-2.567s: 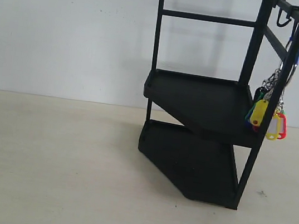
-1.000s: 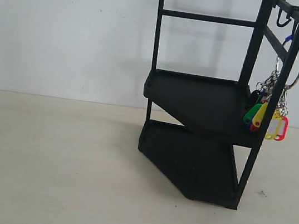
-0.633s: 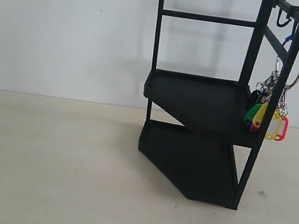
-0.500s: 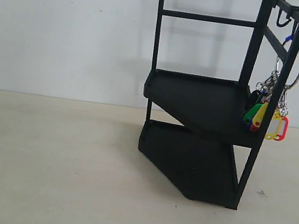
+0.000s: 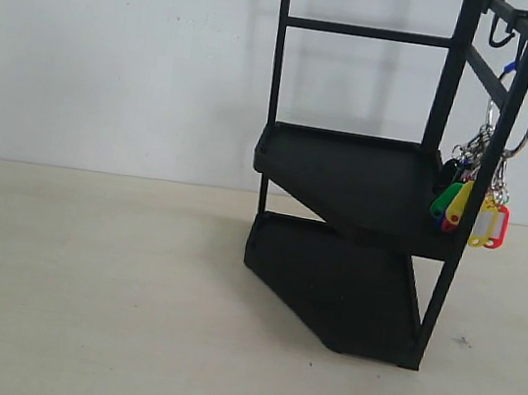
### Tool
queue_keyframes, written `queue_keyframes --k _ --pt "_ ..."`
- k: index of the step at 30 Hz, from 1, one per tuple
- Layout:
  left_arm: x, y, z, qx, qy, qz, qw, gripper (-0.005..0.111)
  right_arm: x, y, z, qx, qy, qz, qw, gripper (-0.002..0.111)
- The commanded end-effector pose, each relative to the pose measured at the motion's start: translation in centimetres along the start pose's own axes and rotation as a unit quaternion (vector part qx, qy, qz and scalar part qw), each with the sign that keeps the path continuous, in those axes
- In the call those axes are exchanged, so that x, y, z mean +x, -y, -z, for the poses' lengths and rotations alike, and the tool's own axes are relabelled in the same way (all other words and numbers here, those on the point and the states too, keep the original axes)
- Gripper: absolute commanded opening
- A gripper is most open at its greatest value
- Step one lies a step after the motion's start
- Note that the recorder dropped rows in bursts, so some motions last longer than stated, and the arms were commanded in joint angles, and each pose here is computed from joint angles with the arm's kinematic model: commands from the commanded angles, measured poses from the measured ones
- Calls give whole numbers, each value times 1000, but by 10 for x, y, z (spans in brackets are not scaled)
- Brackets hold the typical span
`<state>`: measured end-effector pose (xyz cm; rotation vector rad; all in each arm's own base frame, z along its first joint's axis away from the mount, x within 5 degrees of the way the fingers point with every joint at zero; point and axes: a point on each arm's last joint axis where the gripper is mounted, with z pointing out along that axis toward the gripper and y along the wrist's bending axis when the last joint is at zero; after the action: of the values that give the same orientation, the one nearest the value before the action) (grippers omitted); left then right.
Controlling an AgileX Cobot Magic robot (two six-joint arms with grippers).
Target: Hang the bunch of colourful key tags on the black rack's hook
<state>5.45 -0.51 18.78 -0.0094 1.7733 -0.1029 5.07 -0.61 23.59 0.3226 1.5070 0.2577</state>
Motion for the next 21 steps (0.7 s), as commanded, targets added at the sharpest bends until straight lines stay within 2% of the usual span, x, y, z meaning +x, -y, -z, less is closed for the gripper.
queue_keyframes --k 1,7,10,12,14,16,21 --pt "0 0 0 -2 1 -4 1000 4 11 -6 -2 -74 -6 -1 997 52" --pt "0 0 0 -2 1 -4 1000 4 16 -12 -1 -131 -6 -19 991 52" --pt "0 0 0 -2 1 -4 1000 4 21 -10 -2 -125 -10 48 991 49" --pt "0 0 0 -2 1 -4 1000 4 26 -9 -2 -125 -17 64 990 38" --pt "0 0 0 -2 1 -4 1000 4 30 -8 -3 -125 -21 92 988 18" --pt "0 0 0 -2 1 -4 1000 4 31 -7 -3 -124 -28 92 988 0" --pt "0 0 0 -2 1 -4 1000 4 33 -7 -3 -124 -38 86 988 0"
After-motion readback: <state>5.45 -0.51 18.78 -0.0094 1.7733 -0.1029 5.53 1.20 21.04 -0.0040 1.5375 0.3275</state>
